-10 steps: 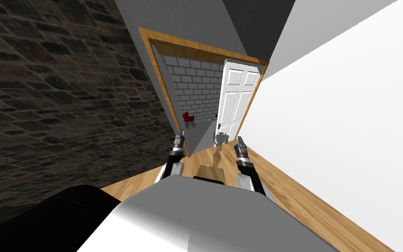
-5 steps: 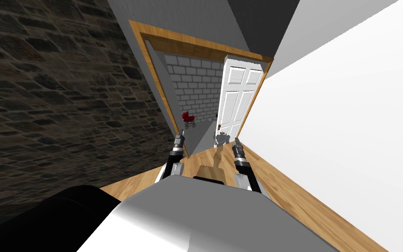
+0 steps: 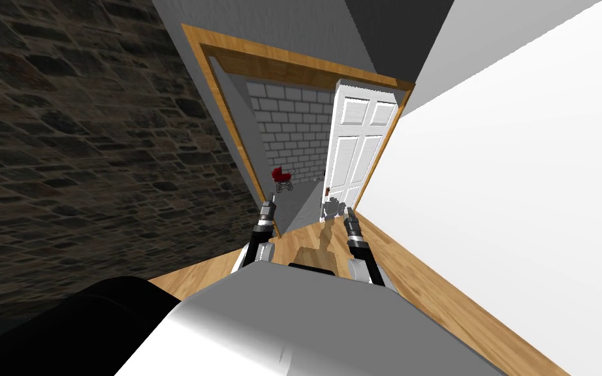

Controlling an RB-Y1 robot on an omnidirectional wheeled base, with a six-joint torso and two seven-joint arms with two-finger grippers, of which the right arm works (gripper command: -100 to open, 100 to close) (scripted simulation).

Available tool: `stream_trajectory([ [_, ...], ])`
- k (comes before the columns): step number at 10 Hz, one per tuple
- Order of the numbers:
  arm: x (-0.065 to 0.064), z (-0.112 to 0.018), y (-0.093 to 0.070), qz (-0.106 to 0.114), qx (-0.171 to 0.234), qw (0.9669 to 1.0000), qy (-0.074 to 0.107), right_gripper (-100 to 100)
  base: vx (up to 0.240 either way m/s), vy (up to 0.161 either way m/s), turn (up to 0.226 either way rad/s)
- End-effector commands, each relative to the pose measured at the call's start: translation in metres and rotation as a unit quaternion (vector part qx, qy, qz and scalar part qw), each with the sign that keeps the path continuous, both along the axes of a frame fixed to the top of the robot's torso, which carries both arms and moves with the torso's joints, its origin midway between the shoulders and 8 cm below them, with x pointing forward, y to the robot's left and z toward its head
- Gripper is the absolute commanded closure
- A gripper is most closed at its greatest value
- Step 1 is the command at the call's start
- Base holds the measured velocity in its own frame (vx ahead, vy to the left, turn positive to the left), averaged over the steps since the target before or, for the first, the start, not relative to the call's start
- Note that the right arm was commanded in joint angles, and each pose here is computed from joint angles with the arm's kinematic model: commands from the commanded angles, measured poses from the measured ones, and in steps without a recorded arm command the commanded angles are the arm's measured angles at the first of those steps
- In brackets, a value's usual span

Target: Push the door open

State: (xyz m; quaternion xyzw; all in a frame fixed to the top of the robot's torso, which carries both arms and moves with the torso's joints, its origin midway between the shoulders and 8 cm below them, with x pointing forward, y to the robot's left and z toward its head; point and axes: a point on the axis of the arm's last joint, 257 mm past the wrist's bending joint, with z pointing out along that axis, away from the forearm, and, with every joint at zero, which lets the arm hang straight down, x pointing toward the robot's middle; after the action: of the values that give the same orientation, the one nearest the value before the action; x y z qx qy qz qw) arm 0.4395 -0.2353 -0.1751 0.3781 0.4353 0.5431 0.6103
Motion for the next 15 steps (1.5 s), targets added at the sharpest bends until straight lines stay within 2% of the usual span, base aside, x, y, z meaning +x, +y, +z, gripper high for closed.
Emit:
stream_trajectory([
  [1,0.004,-0.008,0.004,0.005,0.000,1.0000,0.006,-100,0.095,-0.069,0.046],
  [15,0.028,-0.088,0.033,0.044,0.007,0.9971,0.062,-100,0.091,-0.077,0.045],
])
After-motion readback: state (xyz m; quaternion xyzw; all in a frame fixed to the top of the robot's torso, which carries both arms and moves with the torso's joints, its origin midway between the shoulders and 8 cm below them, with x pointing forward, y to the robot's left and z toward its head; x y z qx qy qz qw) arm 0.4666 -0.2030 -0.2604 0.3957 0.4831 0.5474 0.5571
